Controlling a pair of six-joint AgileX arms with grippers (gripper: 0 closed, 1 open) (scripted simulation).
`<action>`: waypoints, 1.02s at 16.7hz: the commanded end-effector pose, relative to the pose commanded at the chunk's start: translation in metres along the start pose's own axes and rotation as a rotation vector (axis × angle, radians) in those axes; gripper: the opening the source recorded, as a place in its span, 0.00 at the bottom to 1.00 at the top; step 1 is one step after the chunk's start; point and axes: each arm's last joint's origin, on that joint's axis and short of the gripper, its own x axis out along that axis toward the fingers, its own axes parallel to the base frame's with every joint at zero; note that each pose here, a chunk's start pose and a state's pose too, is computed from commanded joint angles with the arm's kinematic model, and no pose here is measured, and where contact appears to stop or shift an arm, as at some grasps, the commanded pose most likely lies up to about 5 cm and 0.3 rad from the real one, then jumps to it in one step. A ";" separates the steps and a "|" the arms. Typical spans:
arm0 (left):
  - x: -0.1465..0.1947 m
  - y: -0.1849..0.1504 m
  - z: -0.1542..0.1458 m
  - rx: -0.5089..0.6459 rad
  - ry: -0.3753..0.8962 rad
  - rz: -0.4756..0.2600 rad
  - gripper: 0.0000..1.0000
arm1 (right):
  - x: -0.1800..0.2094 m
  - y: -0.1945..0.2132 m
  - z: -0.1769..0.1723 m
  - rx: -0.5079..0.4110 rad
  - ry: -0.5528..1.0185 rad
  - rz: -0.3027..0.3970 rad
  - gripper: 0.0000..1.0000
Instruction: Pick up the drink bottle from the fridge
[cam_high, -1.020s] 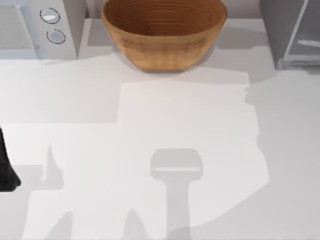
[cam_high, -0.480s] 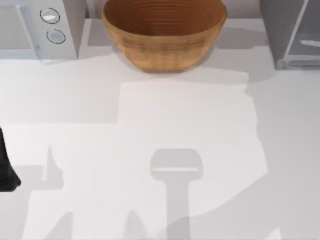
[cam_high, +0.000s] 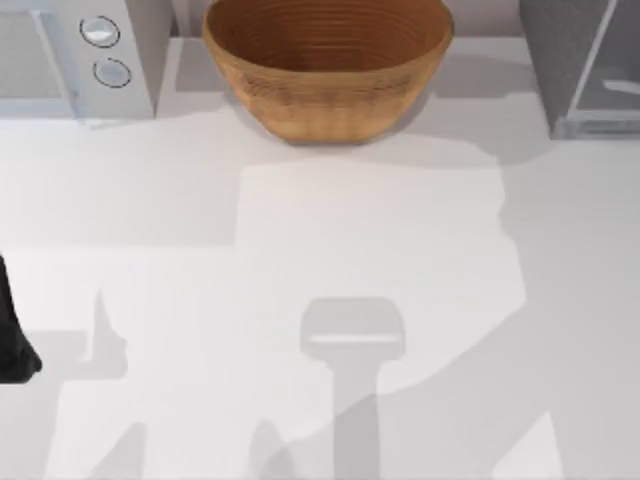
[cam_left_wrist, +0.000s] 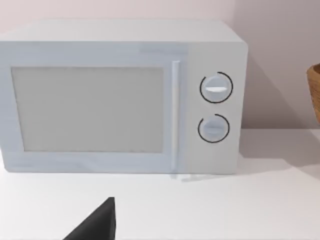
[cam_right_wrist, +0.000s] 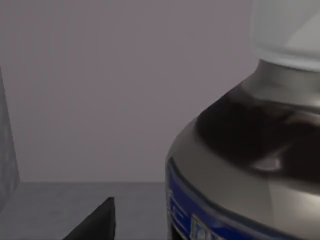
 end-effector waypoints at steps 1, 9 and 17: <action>0.000 0.000 0.000 0.000 0.000 0.000 1.00 | 0.000 0.000 0.000 0.000 0.000 0.000 1.00; 0.000 0.000 0.000 0.000 0.000 0.000 1.00 | 0.000 0.000 0.000 0.000 0.000 0.000 0.47; 0.000 0.000 0.000 0.000 0.000 0.000 1.00 | 0.000 0.000 0.000 0.000 0.000 0.000 0.00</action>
